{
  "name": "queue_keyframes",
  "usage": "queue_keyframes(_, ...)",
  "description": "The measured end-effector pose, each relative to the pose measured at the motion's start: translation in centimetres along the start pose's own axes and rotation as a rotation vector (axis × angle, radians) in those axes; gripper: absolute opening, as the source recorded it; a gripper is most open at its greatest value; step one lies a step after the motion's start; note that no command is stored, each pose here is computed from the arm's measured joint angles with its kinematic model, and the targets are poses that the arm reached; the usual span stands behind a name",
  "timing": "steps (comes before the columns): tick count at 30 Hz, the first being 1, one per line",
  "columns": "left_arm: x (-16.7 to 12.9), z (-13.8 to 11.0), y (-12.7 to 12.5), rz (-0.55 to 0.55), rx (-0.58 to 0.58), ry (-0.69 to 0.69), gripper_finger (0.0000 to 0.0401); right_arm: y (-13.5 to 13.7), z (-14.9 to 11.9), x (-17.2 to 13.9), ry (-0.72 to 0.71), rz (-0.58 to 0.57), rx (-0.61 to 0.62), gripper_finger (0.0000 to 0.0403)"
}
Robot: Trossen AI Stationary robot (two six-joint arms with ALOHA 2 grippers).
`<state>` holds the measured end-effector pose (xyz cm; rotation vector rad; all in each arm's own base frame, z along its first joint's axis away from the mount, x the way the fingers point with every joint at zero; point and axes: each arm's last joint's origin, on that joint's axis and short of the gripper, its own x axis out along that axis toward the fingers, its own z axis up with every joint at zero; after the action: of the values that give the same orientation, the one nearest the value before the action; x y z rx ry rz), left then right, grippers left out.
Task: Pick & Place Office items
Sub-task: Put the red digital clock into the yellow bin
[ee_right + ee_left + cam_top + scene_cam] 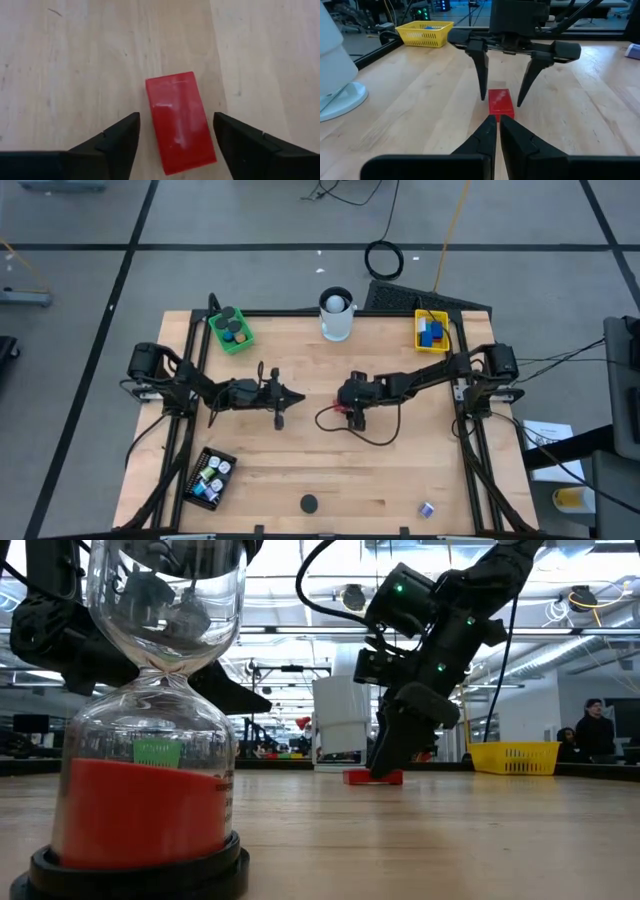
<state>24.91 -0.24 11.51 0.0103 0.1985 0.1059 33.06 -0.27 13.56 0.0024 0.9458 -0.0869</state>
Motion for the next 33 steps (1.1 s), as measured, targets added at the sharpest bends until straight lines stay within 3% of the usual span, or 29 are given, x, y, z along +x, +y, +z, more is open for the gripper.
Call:
queue_keyframes(10, 0.0, -0.1, 0.0, 0.0, 0.001, 0.01, 0.0031, 0.2, -0.5, 1.3, 0.024, -0.001, -0.004, 0.0205)
queue_keyframes(16, 0.0, -0.1, 0.0, 0.0, 0.002, 0.012, 0.0031, 0.2, -0.3, 0.8, 0.008, 0.0, -0.002, 0.0149)
queue_keyframes(23, 0.0, -0.2, 0.0, 0.001, 0.002, 0.016, 0.0031, 0.1, 0.0, 0.1, -0.001, -0.007, 0.025, 0.0149)
queue_keyframes(28, 0.0, -0.2, 0.0, 0.0, 0.002, 0.017, 0.0031, -0.2, 0.3, -2.2, 0.007, -0.058, 0.067, 0.0151)
queue_keyframes(33, 0.0, -0.2, -0.1, -0.002, 0.003, 0.019, 0.0031, -1.3, 0.3, -6.6, 0.004, -0.202, 0.143, 0.0153)
